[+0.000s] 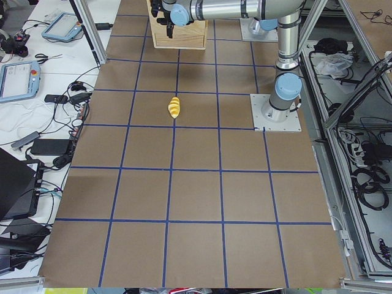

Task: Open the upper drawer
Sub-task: 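Pull the handle away from the cabinet with the left gripper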

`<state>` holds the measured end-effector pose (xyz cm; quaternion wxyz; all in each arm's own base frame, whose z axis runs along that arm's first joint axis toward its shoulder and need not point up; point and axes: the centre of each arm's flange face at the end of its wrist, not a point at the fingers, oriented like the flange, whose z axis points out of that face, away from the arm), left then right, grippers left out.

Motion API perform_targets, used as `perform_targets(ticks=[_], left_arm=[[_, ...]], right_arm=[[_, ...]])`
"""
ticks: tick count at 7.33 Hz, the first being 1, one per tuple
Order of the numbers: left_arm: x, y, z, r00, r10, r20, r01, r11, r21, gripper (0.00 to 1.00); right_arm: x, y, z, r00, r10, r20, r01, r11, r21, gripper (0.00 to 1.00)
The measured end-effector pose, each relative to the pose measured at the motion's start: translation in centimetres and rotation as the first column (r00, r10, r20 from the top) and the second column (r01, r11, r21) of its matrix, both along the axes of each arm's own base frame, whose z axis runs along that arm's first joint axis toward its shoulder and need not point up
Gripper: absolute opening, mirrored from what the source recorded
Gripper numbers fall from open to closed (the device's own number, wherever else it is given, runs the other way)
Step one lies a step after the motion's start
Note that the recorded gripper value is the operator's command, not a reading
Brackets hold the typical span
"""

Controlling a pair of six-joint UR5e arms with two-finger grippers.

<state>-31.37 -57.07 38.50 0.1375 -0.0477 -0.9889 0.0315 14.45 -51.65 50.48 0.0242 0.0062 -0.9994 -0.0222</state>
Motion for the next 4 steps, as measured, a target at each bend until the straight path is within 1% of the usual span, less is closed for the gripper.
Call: perform_targets(ticks=[4], left_arm=[[2.9,0.2,0.8,1.0,0.021,0.01,-0.022,1.0,0.017,1.0]], right_arm=[[0.0,0.0,0.0,1.0,0.0,0.0,0.0,1.0,0.0,1.0]])
